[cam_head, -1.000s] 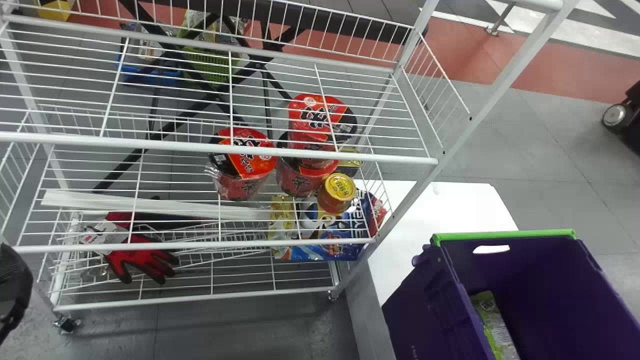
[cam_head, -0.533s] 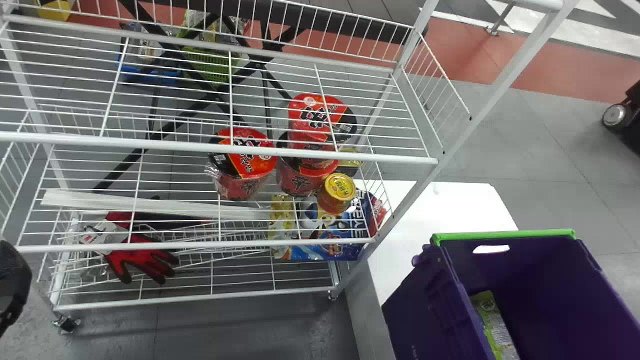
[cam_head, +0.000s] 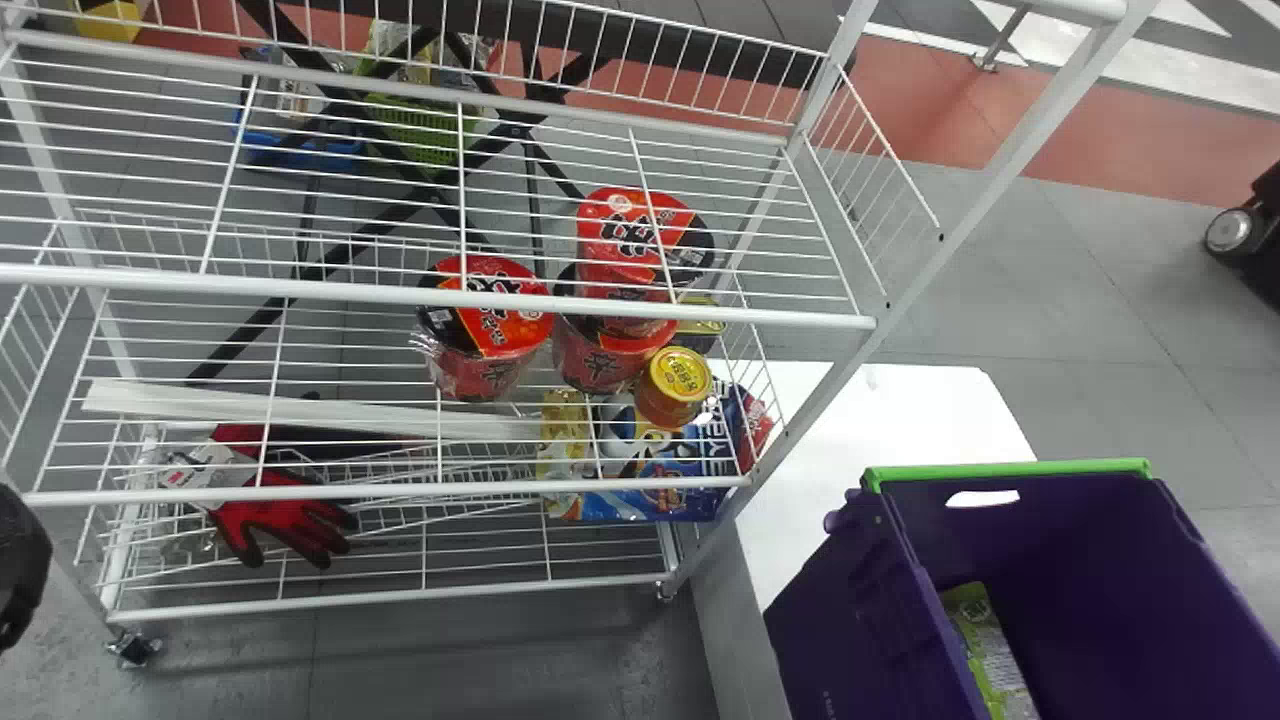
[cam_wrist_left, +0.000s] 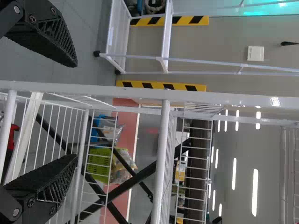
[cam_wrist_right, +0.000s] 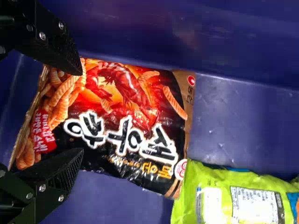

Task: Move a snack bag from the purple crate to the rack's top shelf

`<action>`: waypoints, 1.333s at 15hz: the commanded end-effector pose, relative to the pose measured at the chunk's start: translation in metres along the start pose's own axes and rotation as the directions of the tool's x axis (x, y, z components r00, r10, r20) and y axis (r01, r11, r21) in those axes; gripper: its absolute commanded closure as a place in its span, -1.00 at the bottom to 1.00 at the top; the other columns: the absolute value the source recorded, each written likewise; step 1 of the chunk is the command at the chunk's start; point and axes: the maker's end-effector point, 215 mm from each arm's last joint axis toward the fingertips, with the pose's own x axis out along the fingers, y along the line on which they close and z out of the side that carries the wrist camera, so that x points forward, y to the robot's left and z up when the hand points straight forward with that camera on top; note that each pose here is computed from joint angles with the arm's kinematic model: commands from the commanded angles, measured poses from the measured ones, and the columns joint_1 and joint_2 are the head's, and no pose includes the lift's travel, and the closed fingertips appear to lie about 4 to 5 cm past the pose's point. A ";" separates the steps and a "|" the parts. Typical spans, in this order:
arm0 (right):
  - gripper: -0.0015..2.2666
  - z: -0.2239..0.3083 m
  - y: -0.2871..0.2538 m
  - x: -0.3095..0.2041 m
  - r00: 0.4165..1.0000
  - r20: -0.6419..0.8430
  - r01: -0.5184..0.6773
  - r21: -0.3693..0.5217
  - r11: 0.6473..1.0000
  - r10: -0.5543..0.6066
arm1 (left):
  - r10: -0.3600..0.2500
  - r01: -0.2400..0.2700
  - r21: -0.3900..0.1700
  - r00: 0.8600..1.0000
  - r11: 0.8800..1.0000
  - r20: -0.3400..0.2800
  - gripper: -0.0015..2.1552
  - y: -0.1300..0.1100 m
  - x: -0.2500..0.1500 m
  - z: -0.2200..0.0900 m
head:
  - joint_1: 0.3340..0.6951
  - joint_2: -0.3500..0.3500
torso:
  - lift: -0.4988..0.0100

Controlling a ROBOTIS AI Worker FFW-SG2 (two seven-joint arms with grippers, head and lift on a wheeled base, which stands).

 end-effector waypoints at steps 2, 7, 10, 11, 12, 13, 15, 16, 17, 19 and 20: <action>-0.74 -0.007 0.013 0.026 0.999 -0.039 0.007 -0.019 1.000 -0.007 | 0.006 -0.006 -0.006 1.000 1.000 0.004 -0.87 0.010 0.001 0.001 | 1.00 -1.00 | -0.82; -0.66 -0.007 0.005 0.033 0.997 -0.036 0.068 -0.019 0.998 -0.068 | 0.016 -0.016 -0.006 1.000 1.000 -0.003 -0.87 0.018 0.001 -0.003 | 1.00 -1.00 | -0.82; 0.17 -0.001 0.003 0.031 0.998 -0.015 0.067 -0.048 0.997 -0.068 | 0.015 -0.015 -0.009 1.000 1.000 -0.002 -0.87 0.018 0.004 -0.004 | 1.00 -1.00 | -0.82; 0.42 -0.001 0.005 0.031 0.998 -0.015 0.058 -0.047 0.997 -0.059 | 0.015 -0.015 -0.009 1.000 1.000 -0.003 -0.87 0.018 0.005 -0.005 | 1.00 -1.00 | -0.82; 0.46 -0.003 0.006 0.031 0.998 -0.025 0.050 -0.041 0.998 -0.051 | 0.011 -0.011 -0.008 1.000 1.000 -0.002 -0.87 0.017 0.006 -0.005 | 1.00 -1.00 | -0.82; 0.46 -0.007 0.008 0.029 0.999 -0.038 0.032 -0.033 0.999 -0.033 | 0.012 -0.012 -0.010 1.000 1.000 0.000 -0.87 0.016 0.006 -0.004 | 1.00 -1.00 | -0.82; 0.46 -0.005 0.002 0.020 0.999 -0.027 0.034 -0.030 0.999 -0.035 | 0.009 -0.009 -0.011 1.000 1.000 -0.004 -0.87 0.015 0.006 -0.005 | 1.00 -1.00 | -0.82; 0.46 -0.005 -0.003 0.014 0.999 -0.024 0.042 -0.022 0.999 -0.043 | 0.009 -0.009 -0.011 1.000 1.000 -0.004 -0.87 0.015 0.006 -0.005 | 1.00 -1.00 | -0.82; 0.46 -0.004 -0.007 0.010 0.999 -0.019 0.047 -0.017 0.999 -0.047 | 0.009 -0.009 -0.011 1.000 1.000 -0.004 -0.87 0.015 0.006 -0.005 | 1.00 -1.00 | -0.82; 0.46 0.002 -0.012 0.002 0.999 0.001 0.045 -0.026 0.999 -0.045 | 0.005 -0.005 -0.012 1.000 1.000 -0.009 -0.87 0.012 0.007 -0.007 | 1.00 -1.00 | -0.78; 0.46 0.004 -0.014 0.000 0.999 0.008 0.050 -0.023 0.998 -0.050 | 0.005 -0.005 -0.012 1.000 1.000 -0.014 -0.87 0.012 0.007 -0.008 | 1.00 -1.00 | -0.76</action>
